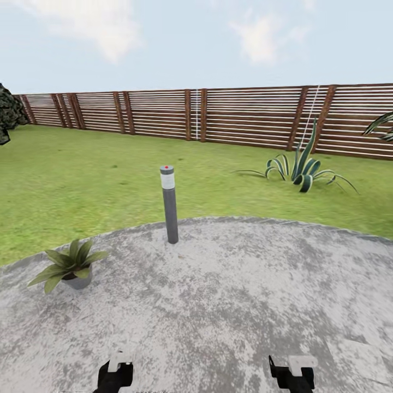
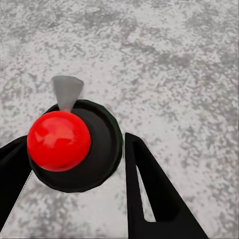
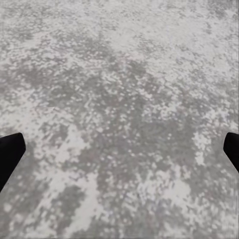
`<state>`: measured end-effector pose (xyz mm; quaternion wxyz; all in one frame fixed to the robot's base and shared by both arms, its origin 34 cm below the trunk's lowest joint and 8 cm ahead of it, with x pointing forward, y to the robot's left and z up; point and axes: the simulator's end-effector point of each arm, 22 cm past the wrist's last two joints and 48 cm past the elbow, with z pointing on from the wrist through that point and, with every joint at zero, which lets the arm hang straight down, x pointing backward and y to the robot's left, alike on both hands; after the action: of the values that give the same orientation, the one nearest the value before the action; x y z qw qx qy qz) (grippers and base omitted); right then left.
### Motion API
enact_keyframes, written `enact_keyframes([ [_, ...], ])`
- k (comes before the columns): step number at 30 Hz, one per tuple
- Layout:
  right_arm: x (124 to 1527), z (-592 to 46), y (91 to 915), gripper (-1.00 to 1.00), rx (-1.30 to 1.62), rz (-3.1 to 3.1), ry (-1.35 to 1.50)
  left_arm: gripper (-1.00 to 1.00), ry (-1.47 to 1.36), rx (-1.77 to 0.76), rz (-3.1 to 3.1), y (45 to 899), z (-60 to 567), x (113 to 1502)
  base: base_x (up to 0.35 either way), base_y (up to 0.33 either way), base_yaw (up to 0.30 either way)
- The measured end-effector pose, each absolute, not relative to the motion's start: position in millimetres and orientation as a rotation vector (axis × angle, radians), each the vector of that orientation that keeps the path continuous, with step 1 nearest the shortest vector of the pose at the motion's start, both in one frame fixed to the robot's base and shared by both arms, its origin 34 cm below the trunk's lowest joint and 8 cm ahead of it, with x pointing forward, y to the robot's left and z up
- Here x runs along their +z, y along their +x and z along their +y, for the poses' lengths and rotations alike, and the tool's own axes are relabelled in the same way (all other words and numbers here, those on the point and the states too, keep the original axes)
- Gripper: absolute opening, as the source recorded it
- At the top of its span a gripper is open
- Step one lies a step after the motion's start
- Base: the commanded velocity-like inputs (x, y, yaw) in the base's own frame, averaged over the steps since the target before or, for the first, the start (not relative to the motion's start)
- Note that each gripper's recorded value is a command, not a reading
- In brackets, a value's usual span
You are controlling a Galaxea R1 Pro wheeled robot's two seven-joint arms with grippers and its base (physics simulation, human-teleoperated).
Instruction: Pick up the pesticide atomizer in the garden and spray insectifuge to fully cover both potted plants in the garden.
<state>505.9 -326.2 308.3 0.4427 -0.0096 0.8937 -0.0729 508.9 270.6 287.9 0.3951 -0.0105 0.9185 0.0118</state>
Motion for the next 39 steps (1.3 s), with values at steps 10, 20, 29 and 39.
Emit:
enact_keyframes([
  [10,308.3,-326.1,505.9,1.0,-0.181,2.217,-0.024,-1.0,-0.026,0.03,2.329,509.0,270.6,288.0,0.0,0.0,0.276],
  [20,308.3,-326.1,505.9,1.0,-0.181,2.217,-0.024,-1.0,-0.028,0.03,2.33,508.6,270.7,287.8,0.0,0.0,0.276],
  [29,308.4,-326.1,505.9,1.0,-0.181,2.217,-0.024,-1.0,-0.028,0.03,2.329,509.1,270.7,288.1,0.033,0.0,0.276],
  [39,308.7,-326.0,505.9,1.0,-0.181,2.216,-0.024,-1.0,-0.029,0.03,2.33,508.7,270.8,288.1,0.313,0.0,0.276],
])
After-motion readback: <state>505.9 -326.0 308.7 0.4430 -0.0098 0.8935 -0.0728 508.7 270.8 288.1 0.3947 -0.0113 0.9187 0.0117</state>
